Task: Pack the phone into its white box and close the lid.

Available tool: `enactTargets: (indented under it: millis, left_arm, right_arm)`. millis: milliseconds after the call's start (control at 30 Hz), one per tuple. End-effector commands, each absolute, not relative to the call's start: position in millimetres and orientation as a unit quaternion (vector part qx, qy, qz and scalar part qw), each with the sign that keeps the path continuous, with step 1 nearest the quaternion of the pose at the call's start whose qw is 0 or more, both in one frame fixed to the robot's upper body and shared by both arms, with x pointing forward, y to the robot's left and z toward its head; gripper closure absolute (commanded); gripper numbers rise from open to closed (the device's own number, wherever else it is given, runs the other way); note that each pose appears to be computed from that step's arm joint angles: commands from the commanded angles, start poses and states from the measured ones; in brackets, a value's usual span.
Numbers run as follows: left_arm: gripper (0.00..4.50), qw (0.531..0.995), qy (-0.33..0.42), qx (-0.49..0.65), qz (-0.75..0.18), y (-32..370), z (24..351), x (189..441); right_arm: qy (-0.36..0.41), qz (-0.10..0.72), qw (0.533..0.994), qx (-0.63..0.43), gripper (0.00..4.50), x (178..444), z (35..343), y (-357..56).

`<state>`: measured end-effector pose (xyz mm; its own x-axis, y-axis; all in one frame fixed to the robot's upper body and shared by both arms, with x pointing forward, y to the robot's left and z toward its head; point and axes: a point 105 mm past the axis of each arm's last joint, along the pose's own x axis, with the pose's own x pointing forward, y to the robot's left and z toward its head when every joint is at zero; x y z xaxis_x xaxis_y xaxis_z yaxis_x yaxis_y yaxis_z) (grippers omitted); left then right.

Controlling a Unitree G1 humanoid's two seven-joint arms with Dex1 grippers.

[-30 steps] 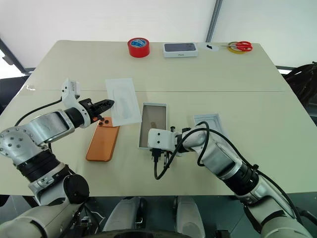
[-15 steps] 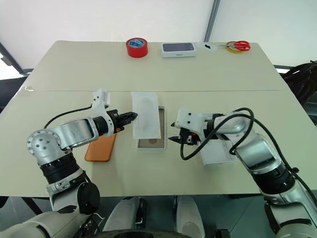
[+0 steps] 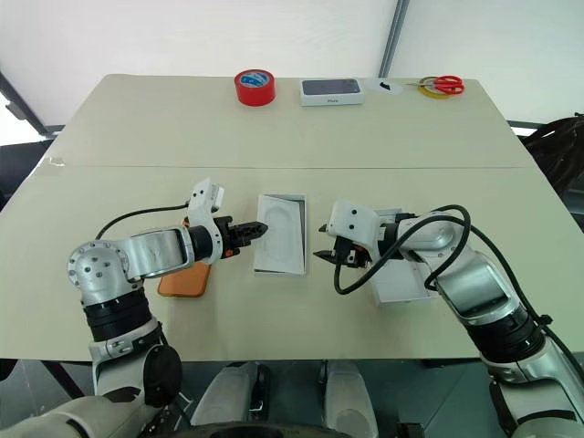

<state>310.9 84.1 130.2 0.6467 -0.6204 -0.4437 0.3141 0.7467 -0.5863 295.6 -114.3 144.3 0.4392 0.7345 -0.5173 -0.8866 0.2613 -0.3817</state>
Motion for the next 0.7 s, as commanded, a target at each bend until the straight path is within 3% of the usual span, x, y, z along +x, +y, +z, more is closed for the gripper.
enactTargets:
  millis: [33,133,200,267,400,533,633,700]
  left_arm:
    - [1.49,0.876,0.316,-0.238,-0.275,82.0,134.8,310.0]
    - [0.05,0.88,0.298,-0.246,-0.276,86.7,142.4,311.3]
    - [0.05,0.884,0.282,-0.25,-0.277,91.4,150.0,312.9]
    - [0.0,0.892,0.26,-0.247,-0.276,97.8,159.7,314.8]
    - [0.0,0.918,0.235,-0.188,-0.259,113.7,166.9,315.4]
    - [0.0,0.959,0.162,-0.035,-0.228,137.3,166.8,312.1]
    - [0.0,0.947,0.149,0.045,-0.281,146.3,151.8,294.7]
    - [0.0,0.935,0.144,0.038,-0.323,151.1,147.4,281.7]
  right_arm:
    - [0.097,0.504,0.791,-0.333,2.08,300.4,155.2,-116.4]
    - [0.089,0.496,0.797,-0.333,2.08,305.3,158.2,-116.5]
    - [0.084,0.49,0.804,-0.328,2.08,310.4,160.9,-115.5]
    - [0.079,0.483,0.811,-0.321,2.63,315.7,164.0,-113.2]
    - [0.075,0.471,0.824,-0.306,4.47,325.4,166.6,-104.5]
    - [0.073,0.458,0.83,-0.309,4.47,334.9,162.3,-85.8]
    - [0.065,0.42,0.847,-0.32,4.47,350.0,159.6,-67.8]
    - [0.065,0.412,0.852,-0.315,4.47,356.1,156.5,-54.6]
